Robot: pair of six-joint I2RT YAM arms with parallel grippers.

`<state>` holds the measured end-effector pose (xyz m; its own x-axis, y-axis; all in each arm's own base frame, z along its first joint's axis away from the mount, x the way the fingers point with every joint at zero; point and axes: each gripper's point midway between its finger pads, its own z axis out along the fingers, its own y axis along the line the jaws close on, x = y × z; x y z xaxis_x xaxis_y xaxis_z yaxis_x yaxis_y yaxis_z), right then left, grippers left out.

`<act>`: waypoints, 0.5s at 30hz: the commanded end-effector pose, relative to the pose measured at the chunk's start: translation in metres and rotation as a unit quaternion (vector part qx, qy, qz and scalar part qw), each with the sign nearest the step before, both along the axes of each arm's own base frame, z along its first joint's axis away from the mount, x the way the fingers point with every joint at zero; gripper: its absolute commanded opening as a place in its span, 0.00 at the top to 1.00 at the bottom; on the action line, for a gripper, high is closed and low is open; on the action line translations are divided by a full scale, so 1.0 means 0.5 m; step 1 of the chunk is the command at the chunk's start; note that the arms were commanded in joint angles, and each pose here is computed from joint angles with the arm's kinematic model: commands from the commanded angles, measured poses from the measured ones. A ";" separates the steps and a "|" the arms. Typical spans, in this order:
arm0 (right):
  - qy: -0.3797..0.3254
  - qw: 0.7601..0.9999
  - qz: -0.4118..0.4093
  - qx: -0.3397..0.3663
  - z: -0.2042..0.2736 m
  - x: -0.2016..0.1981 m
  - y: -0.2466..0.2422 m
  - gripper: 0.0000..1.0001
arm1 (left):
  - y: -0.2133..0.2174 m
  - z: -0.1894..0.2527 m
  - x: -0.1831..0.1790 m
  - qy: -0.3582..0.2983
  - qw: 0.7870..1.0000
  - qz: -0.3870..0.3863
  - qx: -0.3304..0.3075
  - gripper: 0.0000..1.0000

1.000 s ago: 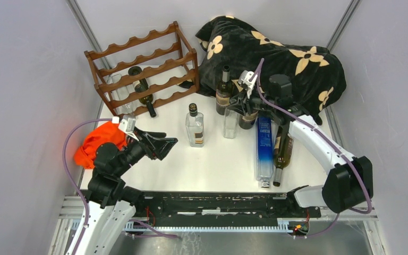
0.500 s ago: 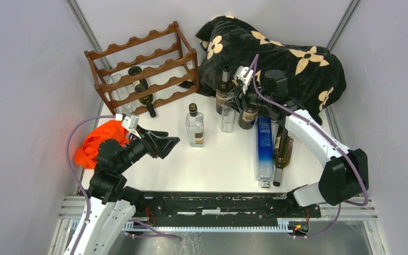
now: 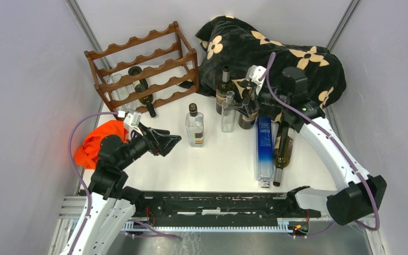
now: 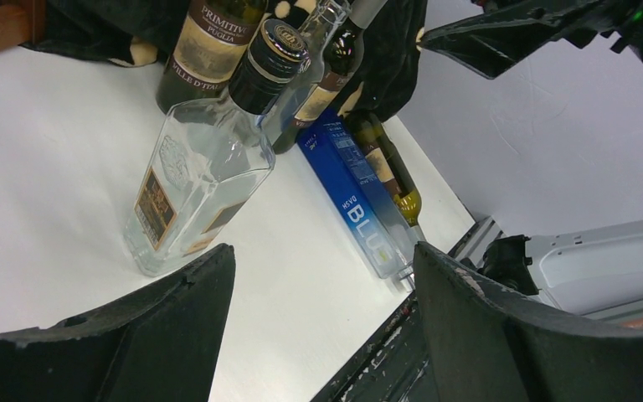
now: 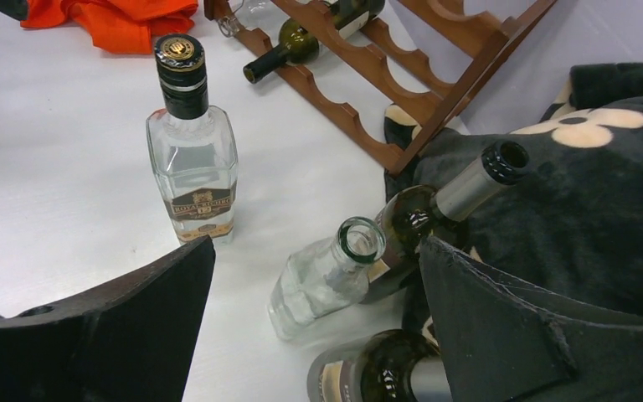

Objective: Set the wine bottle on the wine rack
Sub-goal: Pick up the wine bottle from the center of the board.

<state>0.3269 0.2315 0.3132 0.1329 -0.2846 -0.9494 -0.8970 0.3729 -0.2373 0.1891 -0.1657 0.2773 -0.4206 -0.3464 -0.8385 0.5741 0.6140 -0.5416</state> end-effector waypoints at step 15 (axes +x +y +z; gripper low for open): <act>-0.020 0.996 0.058 -0.066 -0.154 -0.179 -0.119 0.02 | 0.002 0.052 0.006 -0.023 1.000 0.005 0.001 0.00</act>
